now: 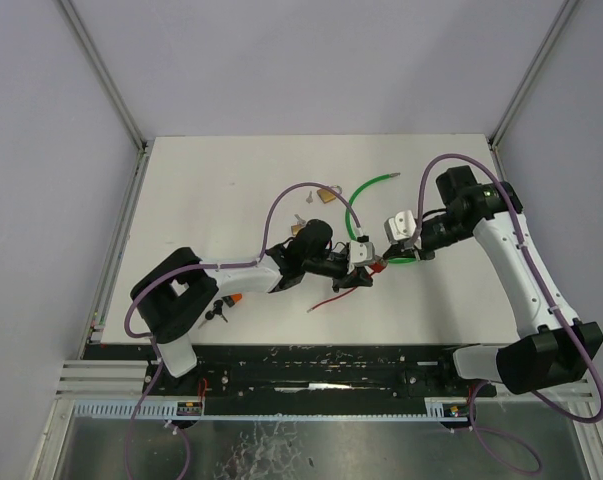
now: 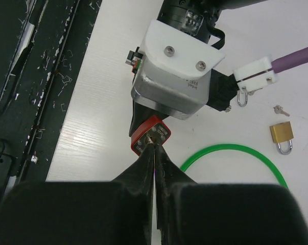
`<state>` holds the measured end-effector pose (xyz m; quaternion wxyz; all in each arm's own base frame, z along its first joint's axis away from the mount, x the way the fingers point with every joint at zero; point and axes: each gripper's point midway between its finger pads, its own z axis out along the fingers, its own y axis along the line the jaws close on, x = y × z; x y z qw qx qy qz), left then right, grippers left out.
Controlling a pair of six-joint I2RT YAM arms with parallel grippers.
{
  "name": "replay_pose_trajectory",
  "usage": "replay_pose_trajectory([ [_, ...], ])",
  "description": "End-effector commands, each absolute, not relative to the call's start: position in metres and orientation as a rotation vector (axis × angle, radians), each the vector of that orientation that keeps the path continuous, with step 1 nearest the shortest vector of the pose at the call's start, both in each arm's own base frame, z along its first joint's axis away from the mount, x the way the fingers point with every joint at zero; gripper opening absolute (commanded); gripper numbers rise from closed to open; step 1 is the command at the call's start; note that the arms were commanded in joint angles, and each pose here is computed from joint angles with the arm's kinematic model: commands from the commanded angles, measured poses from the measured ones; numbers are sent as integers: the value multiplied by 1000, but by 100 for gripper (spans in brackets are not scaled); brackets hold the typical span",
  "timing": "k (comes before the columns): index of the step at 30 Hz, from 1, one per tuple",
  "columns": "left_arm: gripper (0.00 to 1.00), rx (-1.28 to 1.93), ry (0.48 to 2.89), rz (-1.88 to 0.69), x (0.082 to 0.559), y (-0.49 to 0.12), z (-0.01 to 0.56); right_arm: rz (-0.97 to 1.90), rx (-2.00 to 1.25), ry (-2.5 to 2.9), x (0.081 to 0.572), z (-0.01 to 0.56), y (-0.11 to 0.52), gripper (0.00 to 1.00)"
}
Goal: Lock with the key
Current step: Pick up the lock from the center of the board.
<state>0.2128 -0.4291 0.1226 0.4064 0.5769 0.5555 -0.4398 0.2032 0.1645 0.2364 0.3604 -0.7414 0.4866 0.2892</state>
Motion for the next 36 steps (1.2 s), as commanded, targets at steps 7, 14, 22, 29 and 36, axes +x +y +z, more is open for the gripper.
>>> replay_pose_trajectory([
  [7, 1, 1440, 1353, -1068, 218, -431, 129, 747, -1783, 1427, 202, 237, 164, 0],
  [14, 0, 1442, 1350, -1069, 217, -430, 130, 664, -1748, 1398, 201, 259, 162, 41],
  [22, 1, 1444, 1342, -1071, 216, -429, 131, 759, -1775, 1363, 200, 246, 169, 41],
  [29, 1, 1443, 1339, -1073, 216, -429, 132, 782, -1774, 1380, 204, 239, 171, 30],
  [36, 1, 1445, 1342, -1076, 215, -429, 131, 793, -1784, 1389, 199, 230, 171, 29],
])
